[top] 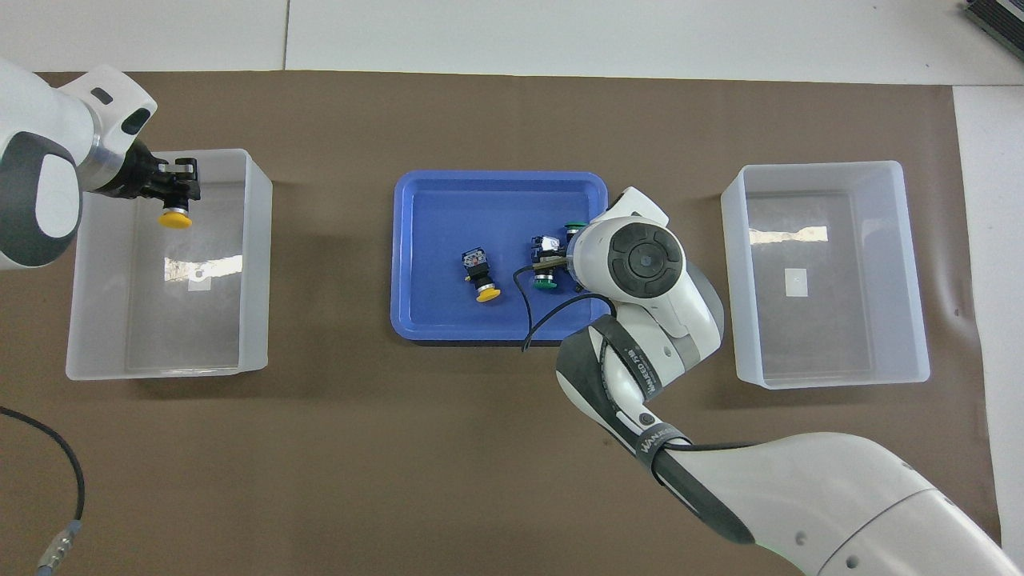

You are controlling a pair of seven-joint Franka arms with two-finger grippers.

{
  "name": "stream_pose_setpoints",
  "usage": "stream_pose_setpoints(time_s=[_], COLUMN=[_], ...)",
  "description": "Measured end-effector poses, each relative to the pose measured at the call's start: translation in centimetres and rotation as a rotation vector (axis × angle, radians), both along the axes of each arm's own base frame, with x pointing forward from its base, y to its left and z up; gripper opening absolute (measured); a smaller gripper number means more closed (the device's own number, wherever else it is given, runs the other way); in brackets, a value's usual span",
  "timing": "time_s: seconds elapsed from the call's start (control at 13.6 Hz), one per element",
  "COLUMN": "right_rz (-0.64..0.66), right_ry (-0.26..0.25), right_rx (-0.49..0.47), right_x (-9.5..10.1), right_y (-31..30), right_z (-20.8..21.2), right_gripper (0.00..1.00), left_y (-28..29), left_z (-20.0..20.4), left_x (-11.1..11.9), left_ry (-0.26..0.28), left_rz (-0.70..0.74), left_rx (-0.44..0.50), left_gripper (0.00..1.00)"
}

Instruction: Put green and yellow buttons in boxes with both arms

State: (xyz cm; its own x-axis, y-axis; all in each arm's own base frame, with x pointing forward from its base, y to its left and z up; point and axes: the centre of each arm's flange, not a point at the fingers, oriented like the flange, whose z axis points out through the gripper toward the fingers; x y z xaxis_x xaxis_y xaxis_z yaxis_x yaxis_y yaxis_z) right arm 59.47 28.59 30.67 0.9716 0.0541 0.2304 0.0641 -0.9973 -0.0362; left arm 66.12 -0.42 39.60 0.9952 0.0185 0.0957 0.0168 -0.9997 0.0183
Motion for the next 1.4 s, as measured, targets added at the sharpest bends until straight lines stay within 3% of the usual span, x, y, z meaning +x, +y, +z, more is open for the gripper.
stream_pose_setpoints(time_s=[0.22, 0.51, 0.81, 1.03, 1.25, 1.32, 1.4], right_rz=[-0.001, -0.003, -0.055, -0.142, -0.184, -0.18, -0.177], right_ry=[-0.001, -0.012, -0.044, -0.051, -0.034, -0.01, 0.016], right_rx=[0.001, 0.006, -0.005, -0.038, -0.085, -0.105, -0.11], right_x=[0.0, 0.2, 0.8, 0.6, 0.4, 0.2, 0.1], right_y=[0.0, 0.1, -1.9, -7.1, -14.5, -17.2, -19.6], right_z=[0.0, 0.7, 7.1, 13.7, 16.1, 16.3, 16.2], right_gripper=[0.39, 0.39, 0.39, 0.39, 0.39, 0.39, 0.39], left_y=[0.1, 0.1, 0.3, 0.3, 0.3, 0.2, 0.2], left_z=[-2.1, -5.2, -7.1, -8.1, -7.9, -7.7, -7.3], left_x=[-0.5, -1.3, -1.9, -2.4, -2.3, -2.2, -2.0], left_ry=[-0.021, -0.036, -0.039, -0.036, -0.04, -0.045, -0.051], left_rz=[0.001, 0.001, 0.004, 0.005, 0.003, 0.001, -0.001], left_rx=[-0.001, -0.004, -0.006, -0.006, -0.006, -0.007, -0.007], left_gripper=[0.33, 0.33, 0.33, 0.33, 0.33, 0.38, 0.5])
